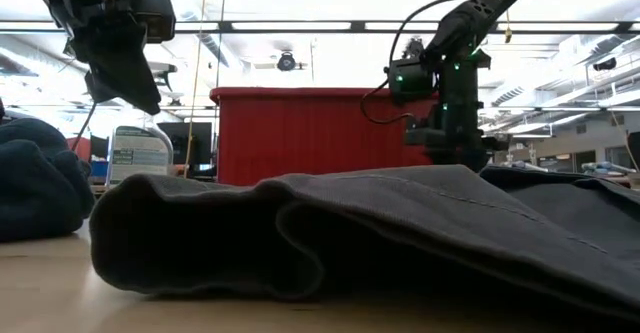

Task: Fold laundry
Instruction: Fold the black shorts

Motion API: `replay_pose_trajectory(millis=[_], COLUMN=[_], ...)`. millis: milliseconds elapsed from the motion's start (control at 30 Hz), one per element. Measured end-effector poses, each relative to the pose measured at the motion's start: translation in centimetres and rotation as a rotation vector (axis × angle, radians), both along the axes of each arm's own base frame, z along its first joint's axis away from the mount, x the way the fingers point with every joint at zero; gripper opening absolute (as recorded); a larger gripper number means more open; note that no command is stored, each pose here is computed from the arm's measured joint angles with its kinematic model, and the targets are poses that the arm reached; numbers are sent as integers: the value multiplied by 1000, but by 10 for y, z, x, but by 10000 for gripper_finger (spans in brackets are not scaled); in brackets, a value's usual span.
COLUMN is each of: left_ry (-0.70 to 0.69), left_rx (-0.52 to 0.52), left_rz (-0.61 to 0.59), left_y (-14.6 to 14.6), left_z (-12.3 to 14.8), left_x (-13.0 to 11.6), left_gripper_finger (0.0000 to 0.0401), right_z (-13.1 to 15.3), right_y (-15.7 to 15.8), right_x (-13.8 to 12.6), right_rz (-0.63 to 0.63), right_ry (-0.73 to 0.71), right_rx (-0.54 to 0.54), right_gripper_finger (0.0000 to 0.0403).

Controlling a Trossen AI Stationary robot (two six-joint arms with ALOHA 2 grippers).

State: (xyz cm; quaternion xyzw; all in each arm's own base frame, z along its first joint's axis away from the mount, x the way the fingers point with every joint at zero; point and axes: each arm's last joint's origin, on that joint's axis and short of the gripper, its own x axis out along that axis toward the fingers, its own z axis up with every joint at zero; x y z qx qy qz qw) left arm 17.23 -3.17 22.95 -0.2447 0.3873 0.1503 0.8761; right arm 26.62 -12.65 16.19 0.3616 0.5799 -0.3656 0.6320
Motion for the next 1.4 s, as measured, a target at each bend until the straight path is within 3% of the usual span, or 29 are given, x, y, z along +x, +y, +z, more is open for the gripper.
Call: replay_pose_trajectory(millis=[167, 333, 467, 567, 667, 833, 933, 1067, 1267, 1400], left_ry=[-20, -112, -201, -275, -339, -375, -367, -347, -369, -330], left_rx=[-52, -94, -116, -135, -156, -214, -240, -252, -238, -167], left_rz=[56, 74, 70, 67, 54, -9, -28, -8, 78, 72], left_y=[0, -2, -3, -4, -6, -10, -11, -8, -1, -1], left_z=[1, 7, 14, 19, 25, 32, 35, 37, 39, 31], left_x=[1, 8, 13, 17, 20, 15, 7, -4, -4, 6], left_gripper_finger=[114, 114, 114, 114, 114, 114, 114, 114, 114, 114], right_z=[10, 58, 110, 134, 134, 94, 69, 54, 81, 87], right_y=[8, 33, 58, 73, 80, 90, 93, 90, 88, 79], right_x=[1, 9, 26, 45, 74, 124, 140, 145, 137, 121], right_rz=[30, 19, 40, 63, 66, 67, 60, 95, 182, 103], right_ry=[-72, -293, -689, -975, -1178, -1368, -1395, -1376, -1454, -1287], right_rx=[60, 78, 92, 88, 98, 190, 234, 275, 171, 128], right_gripper_finger=[21, 13, 9, 9, 8, 8, 35, 117, 218, 232])
